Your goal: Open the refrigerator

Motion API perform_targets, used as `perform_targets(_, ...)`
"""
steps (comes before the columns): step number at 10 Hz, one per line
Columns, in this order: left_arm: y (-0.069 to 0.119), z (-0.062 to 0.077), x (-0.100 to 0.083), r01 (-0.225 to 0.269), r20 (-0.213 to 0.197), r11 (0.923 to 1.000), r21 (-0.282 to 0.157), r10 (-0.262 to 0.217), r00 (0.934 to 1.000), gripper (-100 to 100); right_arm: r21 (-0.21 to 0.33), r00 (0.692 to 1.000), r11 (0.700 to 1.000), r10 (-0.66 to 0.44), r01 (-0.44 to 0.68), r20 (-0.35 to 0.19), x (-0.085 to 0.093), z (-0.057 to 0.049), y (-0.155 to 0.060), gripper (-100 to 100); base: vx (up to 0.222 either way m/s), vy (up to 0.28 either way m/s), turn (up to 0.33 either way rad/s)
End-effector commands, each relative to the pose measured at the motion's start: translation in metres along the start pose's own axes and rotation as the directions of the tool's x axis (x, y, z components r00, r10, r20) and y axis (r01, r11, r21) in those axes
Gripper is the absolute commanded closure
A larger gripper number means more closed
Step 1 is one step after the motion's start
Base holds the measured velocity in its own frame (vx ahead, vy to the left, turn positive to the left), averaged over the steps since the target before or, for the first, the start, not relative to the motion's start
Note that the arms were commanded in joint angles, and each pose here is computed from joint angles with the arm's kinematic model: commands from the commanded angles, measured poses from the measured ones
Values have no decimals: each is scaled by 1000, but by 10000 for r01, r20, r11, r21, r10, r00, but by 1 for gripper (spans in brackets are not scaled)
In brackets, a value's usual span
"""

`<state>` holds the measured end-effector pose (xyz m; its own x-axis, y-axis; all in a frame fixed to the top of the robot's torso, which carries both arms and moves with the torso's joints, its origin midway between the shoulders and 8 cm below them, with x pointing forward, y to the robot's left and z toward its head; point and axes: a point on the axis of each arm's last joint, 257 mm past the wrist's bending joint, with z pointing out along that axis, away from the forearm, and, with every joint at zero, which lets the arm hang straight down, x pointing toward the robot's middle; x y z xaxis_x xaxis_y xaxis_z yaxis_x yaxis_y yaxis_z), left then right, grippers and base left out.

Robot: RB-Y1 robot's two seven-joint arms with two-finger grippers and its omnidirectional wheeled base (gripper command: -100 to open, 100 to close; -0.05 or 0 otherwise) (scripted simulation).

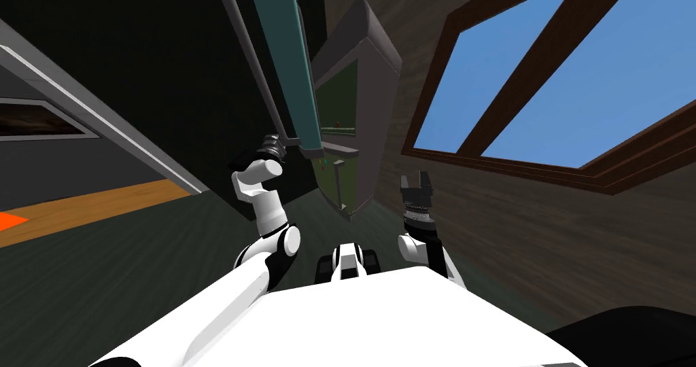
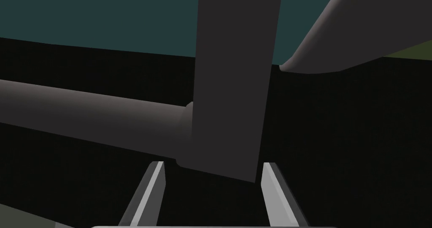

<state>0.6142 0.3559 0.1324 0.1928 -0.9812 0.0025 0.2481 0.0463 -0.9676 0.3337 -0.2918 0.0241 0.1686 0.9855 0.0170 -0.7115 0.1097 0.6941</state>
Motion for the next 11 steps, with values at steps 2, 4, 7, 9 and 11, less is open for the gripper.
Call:
perform_targets(2, -10, 3, 33, 197, -748, 9997, 168, -184, 9970, 100, 1, 10000, 10000, -1, 1, 0, 0, 0, 0, 0, -73, 357, -38)
perform_targets(4, -10, 4, 45, 279, -1038, 9995, 140, -263, 9943, 100, 1, 10000, 10000, 0, 0, 0, 0, 0, 0, 0, -69, 311, -35)
perform_targets(7, -9, 5, 58, 360, -1324, 9993, 106, -343, 9906, 100, 0, 10000, 10000, 1, -1, 1, 0, 0, 0, 0, -84, 270, -46)
perform_targets(9, -9, 4, 66, 433, -1537, 9990, 90, -414, 9872, 100, 2, 10000, 10000, 4, -4, 3, 0, 0, 0, 0, -26, 161, -29)
perform_targets(11, -9, 2, 76, 507, -1799, 9987, 83, -484, 9825, 100, 2, 10000, 10000, 0, 0, 1, 0, 0, 0, 0, 16, 305, -50)
